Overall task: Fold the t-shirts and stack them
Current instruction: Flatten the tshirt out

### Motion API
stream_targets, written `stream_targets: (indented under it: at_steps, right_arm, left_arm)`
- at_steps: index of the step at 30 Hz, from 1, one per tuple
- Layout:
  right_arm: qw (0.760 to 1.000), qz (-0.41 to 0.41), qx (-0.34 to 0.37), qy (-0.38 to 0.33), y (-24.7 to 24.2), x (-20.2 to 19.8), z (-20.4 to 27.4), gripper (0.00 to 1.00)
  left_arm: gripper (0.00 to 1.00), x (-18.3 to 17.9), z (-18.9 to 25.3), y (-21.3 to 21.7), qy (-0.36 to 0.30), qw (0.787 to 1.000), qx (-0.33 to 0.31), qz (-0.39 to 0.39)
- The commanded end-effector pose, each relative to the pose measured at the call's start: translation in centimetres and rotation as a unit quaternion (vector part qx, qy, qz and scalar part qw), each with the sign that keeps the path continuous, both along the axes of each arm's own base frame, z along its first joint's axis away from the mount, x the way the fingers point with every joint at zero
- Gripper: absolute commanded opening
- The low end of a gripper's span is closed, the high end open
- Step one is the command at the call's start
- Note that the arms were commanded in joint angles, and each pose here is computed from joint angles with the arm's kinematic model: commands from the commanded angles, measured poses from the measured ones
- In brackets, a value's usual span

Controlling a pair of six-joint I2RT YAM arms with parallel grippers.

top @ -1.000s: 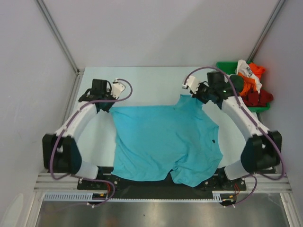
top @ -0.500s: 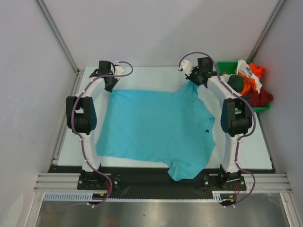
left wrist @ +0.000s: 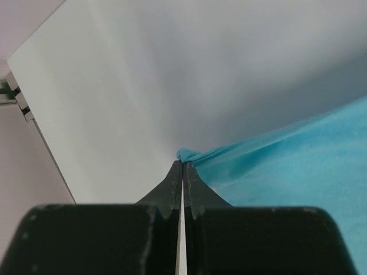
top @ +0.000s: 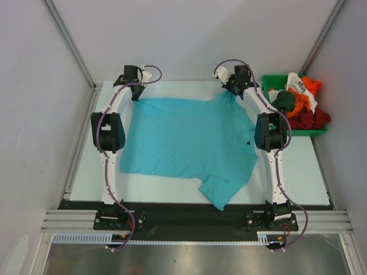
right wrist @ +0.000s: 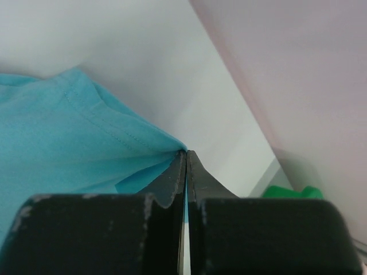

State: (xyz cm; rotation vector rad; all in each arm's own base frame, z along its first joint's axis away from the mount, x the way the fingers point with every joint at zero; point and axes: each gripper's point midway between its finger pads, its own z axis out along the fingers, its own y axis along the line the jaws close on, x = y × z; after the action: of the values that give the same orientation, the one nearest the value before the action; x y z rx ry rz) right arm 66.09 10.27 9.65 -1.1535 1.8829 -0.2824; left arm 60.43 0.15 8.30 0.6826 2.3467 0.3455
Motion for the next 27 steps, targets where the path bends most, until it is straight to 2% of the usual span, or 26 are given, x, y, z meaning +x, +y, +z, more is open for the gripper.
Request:
stream_targets:
  at_steps: [1, 4, 13, 16, 27]
  right_arm:
    - [0.998, -0.018, -0.005, -0.063, -1.7, 3.0, 3.8, 0.0]
    - [0.996, -0.014, -0.005, -0.089, -2.0, 3.9, 4.7, 0.0]
    - [0.997, -0.001, -0.027, -0.078, -1.4, 3.9, 1.8, 0.0]
    - [0.996, 0.004, -0.028, -0.089, -0.6, 3.9, 2.5, 0.0]
    - [0.994, 0.007, -0.037, -0.105, 0.4, 2.4, 4.7, 0.0]
  left_arm:
    - [0.0, 0.5, 1.6, 0.8, -0.012, 1.0, -0.003, 0.027]
    - [0.01, 0.6, 1.5, 0.9, -0.014, 0.999, -0.005, 0.032]
    - [0.0, 1.3, 0.3, 1.4, -0.017, 0.999, 0.01, 0.038]
    - [0.0, 1.6, 0.7, 1.0, -0.023, 0.999, 0.003, 0.031]
    - [0.0, 3.5, 5.8, -1.2, -0.086, 0.995, -0.051, 0.009]
